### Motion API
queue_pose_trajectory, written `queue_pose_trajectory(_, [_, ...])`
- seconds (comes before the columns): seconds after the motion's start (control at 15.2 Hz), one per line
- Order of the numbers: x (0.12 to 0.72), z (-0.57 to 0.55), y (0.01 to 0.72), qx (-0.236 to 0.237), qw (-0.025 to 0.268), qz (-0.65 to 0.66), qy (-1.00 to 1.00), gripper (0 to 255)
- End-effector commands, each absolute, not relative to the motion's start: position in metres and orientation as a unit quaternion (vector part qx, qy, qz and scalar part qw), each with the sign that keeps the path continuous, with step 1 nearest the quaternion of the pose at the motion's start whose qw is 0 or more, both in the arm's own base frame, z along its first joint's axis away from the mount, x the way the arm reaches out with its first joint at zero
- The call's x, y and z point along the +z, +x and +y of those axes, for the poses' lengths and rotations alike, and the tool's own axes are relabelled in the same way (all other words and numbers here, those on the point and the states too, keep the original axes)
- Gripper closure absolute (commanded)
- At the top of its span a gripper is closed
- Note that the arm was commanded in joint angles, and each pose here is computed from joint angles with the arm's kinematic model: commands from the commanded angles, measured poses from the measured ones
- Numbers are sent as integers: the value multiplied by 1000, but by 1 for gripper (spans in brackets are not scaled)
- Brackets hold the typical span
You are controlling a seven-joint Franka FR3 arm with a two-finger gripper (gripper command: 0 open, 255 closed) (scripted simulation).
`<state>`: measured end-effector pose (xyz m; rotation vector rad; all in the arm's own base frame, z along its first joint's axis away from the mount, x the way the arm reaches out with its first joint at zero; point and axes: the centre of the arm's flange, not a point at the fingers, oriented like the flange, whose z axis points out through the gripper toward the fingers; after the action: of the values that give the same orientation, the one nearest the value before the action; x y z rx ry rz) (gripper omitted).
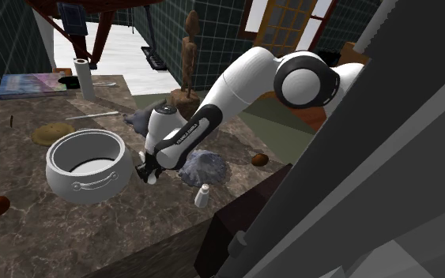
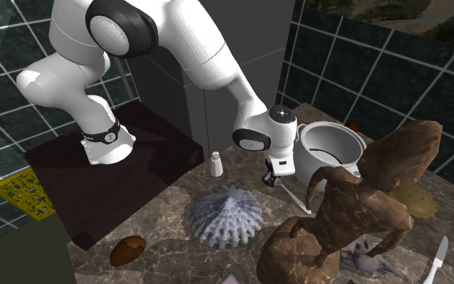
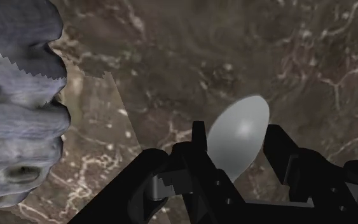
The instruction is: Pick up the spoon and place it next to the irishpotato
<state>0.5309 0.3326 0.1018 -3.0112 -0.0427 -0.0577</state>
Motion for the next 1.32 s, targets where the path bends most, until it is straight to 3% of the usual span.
queue_pose_trajectory(0.0, [101,333,531,-19,65,-14,-998,255])
queue_pose_trajectory(0.4, [104,330,530,-18,65,-14,-998,255])
queue_pose_trajectory(1.25, [173,330,530,-18,65,-14,-998,255])
